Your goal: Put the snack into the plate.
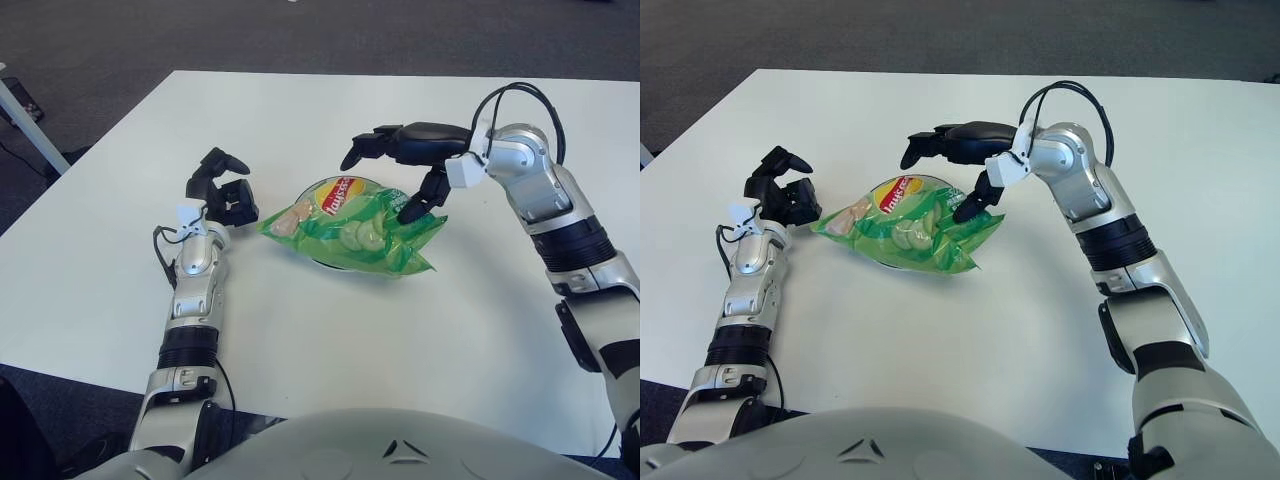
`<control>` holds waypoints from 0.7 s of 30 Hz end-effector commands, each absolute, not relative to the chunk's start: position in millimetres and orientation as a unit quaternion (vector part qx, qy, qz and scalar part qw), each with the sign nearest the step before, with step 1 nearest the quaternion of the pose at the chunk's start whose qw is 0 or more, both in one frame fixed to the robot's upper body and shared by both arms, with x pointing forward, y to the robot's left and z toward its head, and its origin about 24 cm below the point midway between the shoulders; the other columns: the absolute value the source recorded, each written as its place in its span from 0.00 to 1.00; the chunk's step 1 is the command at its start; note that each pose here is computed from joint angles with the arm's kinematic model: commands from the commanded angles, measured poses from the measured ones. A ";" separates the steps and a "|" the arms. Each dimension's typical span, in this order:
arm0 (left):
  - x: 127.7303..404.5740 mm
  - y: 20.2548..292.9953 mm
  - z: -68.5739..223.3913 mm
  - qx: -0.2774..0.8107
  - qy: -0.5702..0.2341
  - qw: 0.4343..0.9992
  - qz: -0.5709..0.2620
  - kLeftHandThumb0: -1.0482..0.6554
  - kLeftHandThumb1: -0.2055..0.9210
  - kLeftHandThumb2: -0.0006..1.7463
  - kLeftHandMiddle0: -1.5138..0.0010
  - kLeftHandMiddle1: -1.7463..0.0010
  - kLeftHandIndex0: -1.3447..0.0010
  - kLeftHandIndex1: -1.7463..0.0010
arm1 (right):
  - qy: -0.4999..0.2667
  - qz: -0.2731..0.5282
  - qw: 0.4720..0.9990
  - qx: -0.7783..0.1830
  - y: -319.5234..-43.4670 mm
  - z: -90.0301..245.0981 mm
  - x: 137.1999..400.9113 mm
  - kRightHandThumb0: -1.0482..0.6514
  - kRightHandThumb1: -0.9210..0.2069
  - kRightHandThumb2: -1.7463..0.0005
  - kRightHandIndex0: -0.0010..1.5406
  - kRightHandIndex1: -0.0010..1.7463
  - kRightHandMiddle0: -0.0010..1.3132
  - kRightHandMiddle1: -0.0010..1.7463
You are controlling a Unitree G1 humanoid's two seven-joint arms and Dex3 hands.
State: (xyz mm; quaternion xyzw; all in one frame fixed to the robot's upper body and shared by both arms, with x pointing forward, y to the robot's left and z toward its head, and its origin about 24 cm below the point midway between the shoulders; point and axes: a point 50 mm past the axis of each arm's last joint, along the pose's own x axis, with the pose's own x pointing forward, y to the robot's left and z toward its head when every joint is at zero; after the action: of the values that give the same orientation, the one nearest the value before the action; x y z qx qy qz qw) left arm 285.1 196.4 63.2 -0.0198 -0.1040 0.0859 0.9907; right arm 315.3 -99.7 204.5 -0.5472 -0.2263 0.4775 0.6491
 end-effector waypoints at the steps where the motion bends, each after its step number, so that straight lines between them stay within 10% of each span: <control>1: 258.4 192.2 10.8 -0.037 -0.005 0.994 0.106 0.32 0.41 0.79 0.11 0.00 0.51 0.00 | -0.224 0.479 0.652 -0.543 -100.4 209.2 317.7 0.12 0.33 0.61 0.00 0.10 0.00 0.40; 21: 258.0 190.9 10.4 -0.035 -0.001 0.995 0.096 0.32 0.42 0.79 0.11 0.00 0.51 0.00 | -0.228 0.432 0.689 -0.535 -123.4 234.2 332.8 0.07 0.22 0.69 0.02 0.09 0.00 0.42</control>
State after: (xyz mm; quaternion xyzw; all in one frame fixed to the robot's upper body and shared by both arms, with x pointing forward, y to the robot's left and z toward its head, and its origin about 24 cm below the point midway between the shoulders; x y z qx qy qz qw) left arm 285.3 195.7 63.2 -0.0168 -0.1033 0.0841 0.9909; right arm 330.2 -114.7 216.3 -0.5308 -0.2113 0.4560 0.6824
